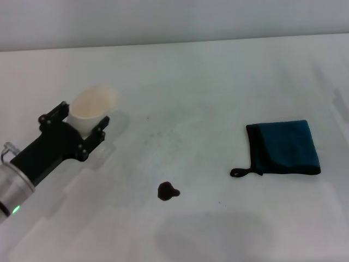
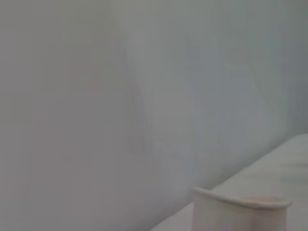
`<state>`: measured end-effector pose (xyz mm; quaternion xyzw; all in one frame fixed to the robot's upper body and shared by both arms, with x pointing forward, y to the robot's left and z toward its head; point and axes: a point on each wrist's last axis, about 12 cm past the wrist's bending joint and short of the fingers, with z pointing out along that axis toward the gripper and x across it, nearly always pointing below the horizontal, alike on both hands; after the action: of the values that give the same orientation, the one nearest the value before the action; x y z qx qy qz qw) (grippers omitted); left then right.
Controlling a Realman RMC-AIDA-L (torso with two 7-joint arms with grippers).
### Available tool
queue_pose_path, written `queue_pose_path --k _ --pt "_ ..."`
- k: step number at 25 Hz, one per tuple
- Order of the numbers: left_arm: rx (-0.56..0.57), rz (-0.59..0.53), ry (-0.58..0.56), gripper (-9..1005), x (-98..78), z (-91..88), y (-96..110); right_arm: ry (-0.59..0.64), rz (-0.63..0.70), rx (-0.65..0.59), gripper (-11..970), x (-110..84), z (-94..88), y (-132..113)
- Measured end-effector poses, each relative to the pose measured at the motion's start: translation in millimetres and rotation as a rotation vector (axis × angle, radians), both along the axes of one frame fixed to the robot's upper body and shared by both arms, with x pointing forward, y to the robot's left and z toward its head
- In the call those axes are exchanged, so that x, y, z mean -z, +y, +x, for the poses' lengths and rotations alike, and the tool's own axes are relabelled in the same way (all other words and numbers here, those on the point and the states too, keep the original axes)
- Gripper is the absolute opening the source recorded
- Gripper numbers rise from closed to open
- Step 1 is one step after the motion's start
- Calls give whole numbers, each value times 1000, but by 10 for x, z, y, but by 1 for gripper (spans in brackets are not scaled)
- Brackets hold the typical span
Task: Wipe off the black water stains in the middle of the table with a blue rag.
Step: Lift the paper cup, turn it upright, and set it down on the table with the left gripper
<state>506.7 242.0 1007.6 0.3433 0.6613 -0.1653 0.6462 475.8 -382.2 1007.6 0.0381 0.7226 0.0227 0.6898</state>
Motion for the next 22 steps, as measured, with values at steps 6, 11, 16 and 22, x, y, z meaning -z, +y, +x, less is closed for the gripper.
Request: queue_pose_path --k 6,11,16,22 --pt "-87 -32 69 602 125 -121 1 6 1 3 851 11 -13 -3" --pt "-102 -15 116 612 197 -156 -25 8 1 3 851 14 -13 -3" --pt "-111 29 151 693 242 -111 -31 13 3 5 851 22 -16 -1" --pt "-94 94 127 742 273 -121 -92 17 5 5 852 29 -21 3"
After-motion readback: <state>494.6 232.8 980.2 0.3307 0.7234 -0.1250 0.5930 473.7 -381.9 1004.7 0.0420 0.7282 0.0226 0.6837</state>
